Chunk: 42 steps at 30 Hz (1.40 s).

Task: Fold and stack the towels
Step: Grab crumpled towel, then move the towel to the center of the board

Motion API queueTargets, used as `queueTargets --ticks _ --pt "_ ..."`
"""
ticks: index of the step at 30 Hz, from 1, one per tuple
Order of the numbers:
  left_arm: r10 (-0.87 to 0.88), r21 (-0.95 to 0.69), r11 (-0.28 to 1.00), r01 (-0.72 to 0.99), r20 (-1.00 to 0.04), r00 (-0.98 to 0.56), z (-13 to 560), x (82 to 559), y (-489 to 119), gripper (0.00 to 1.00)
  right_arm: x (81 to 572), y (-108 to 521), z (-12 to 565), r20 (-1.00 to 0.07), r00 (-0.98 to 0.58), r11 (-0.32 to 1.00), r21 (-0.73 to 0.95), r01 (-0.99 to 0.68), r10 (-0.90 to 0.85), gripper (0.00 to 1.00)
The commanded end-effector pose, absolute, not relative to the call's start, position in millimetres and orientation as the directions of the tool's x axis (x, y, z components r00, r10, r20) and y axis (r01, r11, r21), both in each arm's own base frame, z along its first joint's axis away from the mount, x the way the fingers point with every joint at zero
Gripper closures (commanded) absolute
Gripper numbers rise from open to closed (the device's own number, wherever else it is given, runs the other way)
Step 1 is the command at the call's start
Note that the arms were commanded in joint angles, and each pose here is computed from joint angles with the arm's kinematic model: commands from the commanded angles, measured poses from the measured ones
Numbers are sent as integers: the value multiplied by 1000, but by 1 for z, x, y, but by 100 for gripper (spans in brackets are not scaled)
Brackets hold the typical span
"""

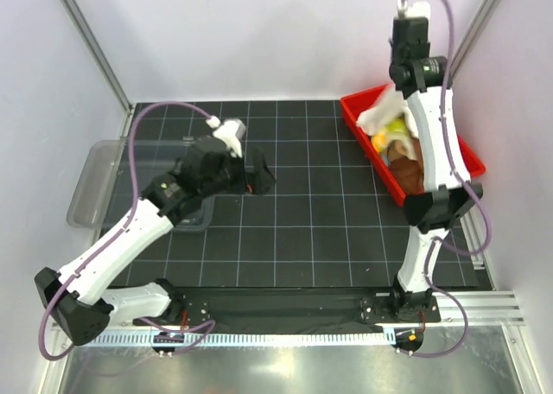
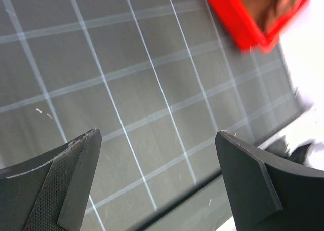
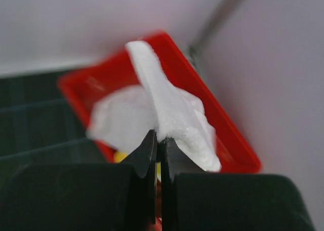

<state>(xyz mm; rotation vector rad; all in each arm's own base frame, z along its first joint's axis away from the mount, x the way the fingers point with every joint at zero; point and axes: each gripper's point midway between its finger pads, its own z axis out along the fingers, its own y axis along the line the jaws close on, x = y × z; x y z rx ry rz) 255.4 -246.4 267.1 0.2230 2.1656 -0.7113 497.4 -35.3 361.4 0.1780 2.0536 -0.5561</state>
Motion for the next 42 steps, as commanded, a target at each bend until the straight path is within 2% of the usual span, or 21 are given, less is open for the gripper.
queueTargets --ticks 1,2,4,7,11,13,15,16,19,24,27,33,36,38,39,42 --pt "-223 -517 790 330 -743 -631 311 281 -215 0 430 47 509 -983 -173 998 55 43 62 99" --pt "-247 -528 789 313 -740 -625 318 285 -205 0 417 80 524 -979 -145 978 164 -129 145 99" --pt "-296 -525 798 296 -769 -566 344 296 -182 0 388 109 547 -980 -32 929 197 -314 197 99" --pt "-294 -495 812 310 -805 -515 365 299 -170 0 347 132 543 -955 36 841 241 -484 295 99" --pt "-295 -496 817 292 -796 -528 361 296 -166 1 324 159 492 -934 -115 727 338 -598 339 99" --pt "-291 -497 818 289 -791 -538 356 292 -165 0 306 187 450 -910 -275 592 411 -693 310 99" --pt "-277 -498 818 288 -780 -561 342 289 -167 0 292 200 420 -880 -390 512 476 -715 273 99" --pt "-282 -501 815 291 -781 -557 341 288 -166 0 285 208 387 -842 -485 470 536 -701 236 99" --pt "-266 -520 791 324 -768 -583 327 285 -175 1 276 217 325 -755 -630 468 629 -621 180 99" --pt "-249 -567 744 353 -726 -641 301 282 -191 0 250 252 256 -650 -759 389 705 -593 23 99" --pt "-236 -595 720 357 -694 -681 284 284 -200 1 224 280 254 -662 -746 317 694 -647 -73 99" --pt "-222 -710 548 443 -634 -741 286 273 -232 2 156 318 280 -718 -656 29 669 -743 -232 99" --pt "-246 -720 573 393 -608 -755 276 281 -231 1 123 330 268 -722 -605 -49 655 -754 -337 99" --pt "-231 -750 559 352 -549 -803 264 278 -235 1 104 336 252 -686 -596 -48 672 -739 -417 99" --pt "-229 -761 556 334 -527 -818 258 276 -237 1 83 342 249 -683 -568 -91 673 -734 -459 99" --pt "-222 -772 572 277 -471 -854 232 266 -238 2 54 359 246 -698 -518 -148 655 -741 -496 99"
